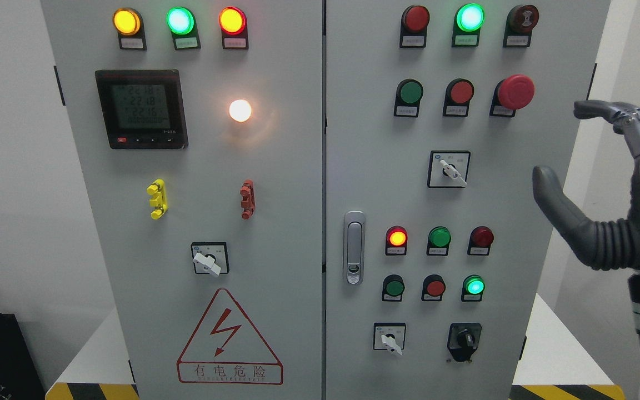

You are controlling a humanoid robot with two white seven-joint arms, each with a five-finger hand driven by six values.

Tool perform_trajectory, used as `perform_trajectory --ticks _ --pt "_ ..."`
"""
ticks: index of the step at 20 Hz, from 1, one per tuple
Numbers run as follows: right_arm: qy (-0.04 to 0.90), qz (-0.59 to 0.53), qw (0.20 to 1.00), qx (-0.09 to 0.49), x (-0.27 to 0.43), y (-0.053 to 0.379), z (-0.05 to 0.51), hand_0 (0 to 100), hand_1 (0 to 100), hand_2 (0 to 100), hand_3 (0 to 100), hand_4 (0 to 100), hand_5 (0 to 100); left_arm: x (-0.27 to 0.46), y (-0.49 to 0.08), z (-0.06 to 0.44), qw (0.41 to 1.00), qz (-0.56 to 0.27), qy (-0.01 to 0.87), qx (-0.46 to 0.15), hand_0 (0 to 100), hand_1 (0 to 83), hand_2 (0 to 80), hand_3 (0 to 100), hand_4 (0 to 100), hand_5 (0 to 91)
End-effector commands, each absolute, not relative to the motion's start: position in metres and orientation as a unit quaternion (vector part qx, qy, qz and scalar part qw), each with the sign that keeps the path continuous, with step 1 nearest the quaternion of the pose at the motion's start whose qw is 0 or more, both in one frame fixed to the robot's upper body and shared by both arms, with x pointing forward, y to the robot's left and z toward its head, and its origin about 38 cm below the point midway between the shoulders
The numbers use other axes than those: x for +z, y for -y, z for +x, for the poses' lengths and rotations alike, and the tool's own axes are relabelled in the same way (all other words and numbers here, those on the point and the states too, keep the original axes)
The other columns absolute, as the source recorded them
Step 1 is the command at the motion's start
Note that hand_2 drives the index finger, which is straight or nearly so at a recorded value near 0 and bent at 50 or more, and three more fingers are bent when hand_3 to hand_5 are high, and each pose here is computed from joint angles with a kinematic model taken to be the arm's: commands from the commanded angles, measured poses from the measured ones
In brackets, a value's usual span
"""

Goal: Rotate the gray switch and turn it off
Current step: 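Raise the right hand and open its fingers beside the cabinet door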

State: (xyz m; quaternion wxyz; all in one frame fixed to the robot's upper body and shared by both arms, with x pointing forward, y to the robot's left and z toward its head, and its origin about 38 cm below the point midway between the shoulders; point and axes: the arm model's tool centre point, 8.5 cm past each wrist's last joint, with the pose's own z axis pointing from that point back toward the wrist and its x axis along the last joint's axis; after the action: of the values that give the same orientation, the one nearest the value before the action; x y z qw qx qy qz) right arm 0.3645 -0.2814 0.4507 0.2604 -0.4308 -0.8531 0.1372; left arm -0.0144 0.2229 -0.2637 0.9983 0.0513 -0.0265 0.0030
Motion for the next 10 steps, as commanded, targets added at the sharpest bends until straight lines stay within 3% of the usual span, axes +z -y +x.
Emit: perform_trajectory --ticks 1,5,10 --pt "0.853 -0.408 0.295 0.138 0.439 0.268 0.376 17 34 44 75 65 86 -0.263 -0.223 -0.024 0.998 0.054 0.014 0.015 12 38.9 0.0 0 0 0.0" --pt "0.855 -0.394 0.302 0.154 0.432 0.251 0.381 15 32 44 81 75 98 -0.263 -0.223 -0.023 0.998 0.055 0.015 0.015 12 38.9 0.0 0 0 0.0" --pt "0.837 -0.404 0.336 0.151 0.428 0.243 0.396 9 32 45 81 77 99 -0.263 -0.223 -0.023 0.998 0.055 0.015 0.015 12 38.9 0.0 0 0 0.0"
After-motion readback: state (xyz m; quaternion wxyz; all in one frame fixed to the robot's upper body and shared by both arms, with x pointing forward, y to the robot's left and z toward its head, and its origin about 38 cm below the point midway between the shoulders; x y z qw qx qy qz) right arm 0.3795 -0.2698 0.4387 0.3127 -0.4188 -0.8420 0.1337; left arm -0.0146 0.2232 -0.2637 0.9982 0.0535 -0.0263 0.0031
